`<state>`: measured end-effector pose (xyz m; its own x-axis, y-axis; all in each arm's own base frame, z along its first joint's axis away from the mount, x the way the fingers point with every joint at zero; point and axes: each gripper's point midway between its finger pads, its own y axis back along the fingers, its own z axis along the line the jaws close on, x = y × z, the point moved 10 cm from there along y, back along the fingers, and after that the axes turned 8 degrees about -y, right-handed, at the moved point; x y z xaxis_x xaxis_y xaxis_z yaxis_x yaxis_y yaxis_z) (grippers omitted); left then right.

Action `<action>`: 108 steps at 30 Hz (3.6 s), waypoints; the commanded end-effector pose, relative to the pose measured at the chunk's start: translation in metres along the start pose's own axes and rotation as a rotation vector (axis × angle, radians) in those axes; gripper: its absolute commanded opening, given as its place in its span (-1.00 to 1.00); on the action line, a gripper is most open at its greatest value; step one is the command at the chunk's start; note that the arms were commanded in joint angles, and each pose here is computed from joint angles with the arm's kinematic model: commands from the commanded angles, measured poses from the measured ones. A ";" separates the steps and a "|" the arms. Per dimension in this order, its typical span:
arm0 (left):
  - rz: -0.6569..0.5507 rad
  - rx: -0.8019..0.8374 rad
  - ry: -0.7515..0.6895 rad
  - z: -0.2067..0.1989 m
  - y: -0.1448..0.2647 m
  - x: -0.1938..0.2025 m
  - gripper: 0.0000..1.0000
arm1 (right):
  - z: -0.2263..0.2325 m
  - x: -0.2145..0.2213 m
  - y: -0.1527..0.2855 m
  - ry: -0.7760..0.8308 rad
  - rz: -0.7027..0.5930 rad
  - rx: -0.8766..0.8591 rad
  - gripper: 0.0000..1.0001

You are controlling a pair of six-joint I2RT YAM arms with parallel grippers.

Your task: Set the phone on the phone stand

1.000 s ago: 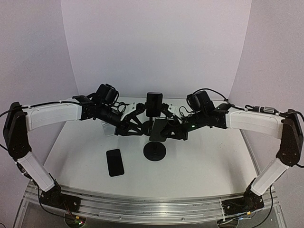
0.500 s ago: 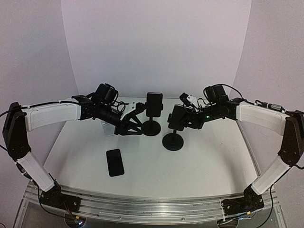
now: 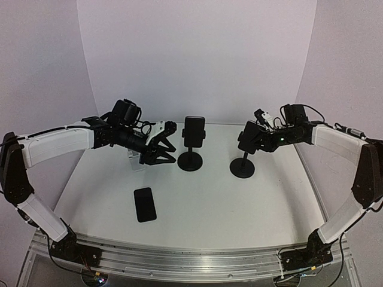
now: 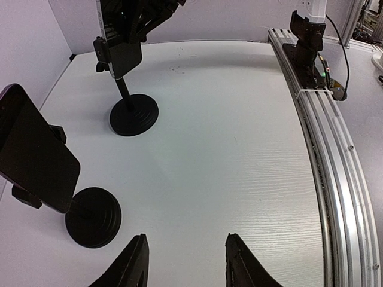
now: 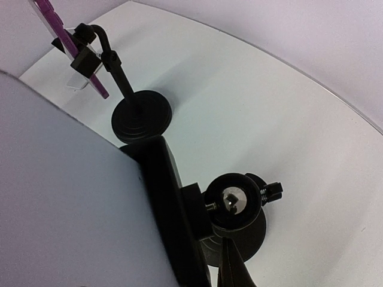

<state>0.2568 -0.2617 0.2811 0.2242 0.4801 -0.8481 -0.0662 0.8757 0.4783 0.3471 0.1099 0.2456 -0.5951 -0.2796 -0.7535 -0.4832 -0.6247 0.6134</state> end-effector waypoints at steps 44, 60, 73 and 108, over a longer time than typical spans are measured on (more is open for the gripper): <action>0.318 -0.865 1.217 -0.018 0.038 0.088 0.99 | 0.035 -0.015 0.095 -0.361 -0.137 0.201 0.97; 0.573 -0.773 1.543 -0.065 -0.016 0.126 0.99 | 0.041 0.041 0.113 -0.638 -0.008 0.405 0.97; 0.711 -0.789 1.623 -0.085 -0.039 0.147 0.99 | 0.054 0.052 0.135 -0.663 0.035 0.448 0.97; 0.796 -0.684 1.577 -0.089 -0.055 0.186 0.26 | 0.044 0.055 0.116 -0.617 0.091 0.441 0.97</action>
<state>0.2263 -0.2249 0.1063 -0.9770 -0.0667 -0.2025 -0.2118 0.1946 0.9578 0.2256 0.0528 0.2782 -0.8480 0.2404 -0.4723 -0.5226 -0.2302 0.8209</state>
